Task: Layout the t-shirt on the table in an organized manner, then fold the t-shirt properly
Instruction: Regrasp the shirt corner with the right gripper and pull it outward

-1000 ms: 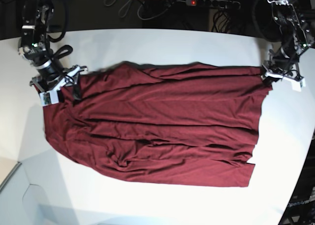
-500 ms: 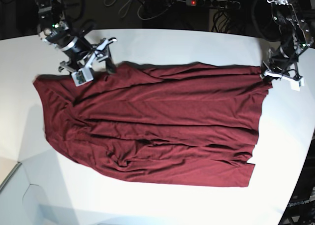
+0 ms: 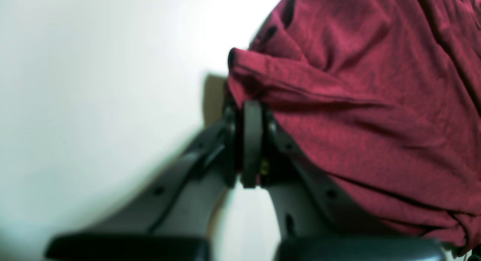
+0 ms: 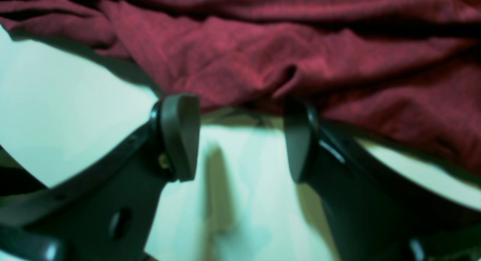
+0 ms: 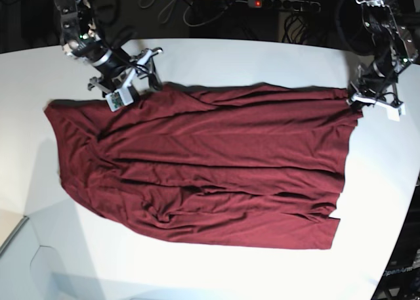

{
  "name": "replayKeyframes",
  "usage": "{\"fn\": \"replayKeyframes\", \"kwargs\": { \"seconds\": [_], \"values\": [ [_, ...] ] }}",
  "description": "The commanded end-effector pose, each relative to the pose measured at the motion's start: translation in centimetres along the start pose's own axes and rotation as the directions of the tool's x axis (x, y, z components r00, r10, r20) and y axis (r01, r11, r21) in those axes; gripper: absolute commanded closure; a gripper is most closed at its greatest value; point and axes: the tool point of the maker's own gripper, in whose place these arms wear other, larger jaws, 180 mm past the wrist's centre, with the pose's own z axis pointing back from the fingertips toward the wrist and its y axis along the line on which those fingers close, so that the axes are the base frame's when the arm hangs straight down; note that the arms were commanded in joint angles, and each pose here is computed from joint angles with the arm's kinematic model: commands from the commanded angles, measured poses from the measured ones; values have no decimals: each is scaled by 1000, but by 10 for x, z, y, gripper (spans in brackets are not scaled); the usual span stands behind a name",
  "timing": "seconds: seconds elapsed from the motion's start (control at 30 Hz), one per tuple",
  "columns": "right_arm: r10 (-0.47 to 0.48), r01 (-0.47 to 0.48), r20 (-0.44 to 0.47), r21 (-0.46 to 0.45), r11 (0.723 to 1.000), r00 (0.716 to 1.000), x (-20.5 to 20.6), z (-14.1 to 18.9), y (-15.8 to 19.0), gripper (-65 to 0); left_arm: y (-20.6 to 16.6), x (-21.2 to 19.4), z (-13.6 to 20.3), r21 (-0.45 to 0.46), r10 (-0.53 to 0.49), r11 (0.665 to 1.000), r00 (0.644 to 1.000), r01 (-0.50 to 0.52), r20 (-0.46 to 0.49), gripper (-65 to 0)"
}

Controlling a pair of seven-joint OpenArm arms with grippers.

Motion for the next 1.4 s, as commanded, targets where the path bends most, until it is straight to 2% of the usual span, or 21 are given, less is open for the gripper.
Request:
{"fn": "replayKeyframes", "kwargs": {
  "seconds": [0.0,0.3,0.53,0.8,0.87,0.97,1.1,1.13,1.37],
  "values": [
    [-11,11,50,4,1000,999,13,0,2,-359,2,6,3,13,-9,1000,1000,9,7,-2],
    [-44,43,57,16,999,997,14,-4,11,-359,1,7,3,9,-7,1000,1000,7,9,-2],
    [-59,57,26,45,997,998,1,-11,22,-355,2,8,3,12,-6,1000,1000,6,11,-2],
    [-64,63,36,44,997,997,6,-16,21,-344,2,8,4,11,-6,1000,1000,6,11,-2],
    [-63,62,37,44,997,997,6,-16,21,-308,3,8,4,12,-8,1000,1000,7,12,-2],
    [-57,55,45,42,998,997,12,-18,19,-215,3,9,4,12,-9,1000,1000,9,12,-2],
    [-58,56,42,41,998,997,11,-18,18,-27,3,10,4,12,-10,1000,1000,10,14,-2],
    [-58,56,42,41,998,997,11,-18,18,0,3,10,4,12,-10,1000,1000,10,14,-2],
    [-41,37,81,51,998,996,21,-5,26,0,-9,26,4,-11,-21,1000,999,21,46,-2]
  ]
}}
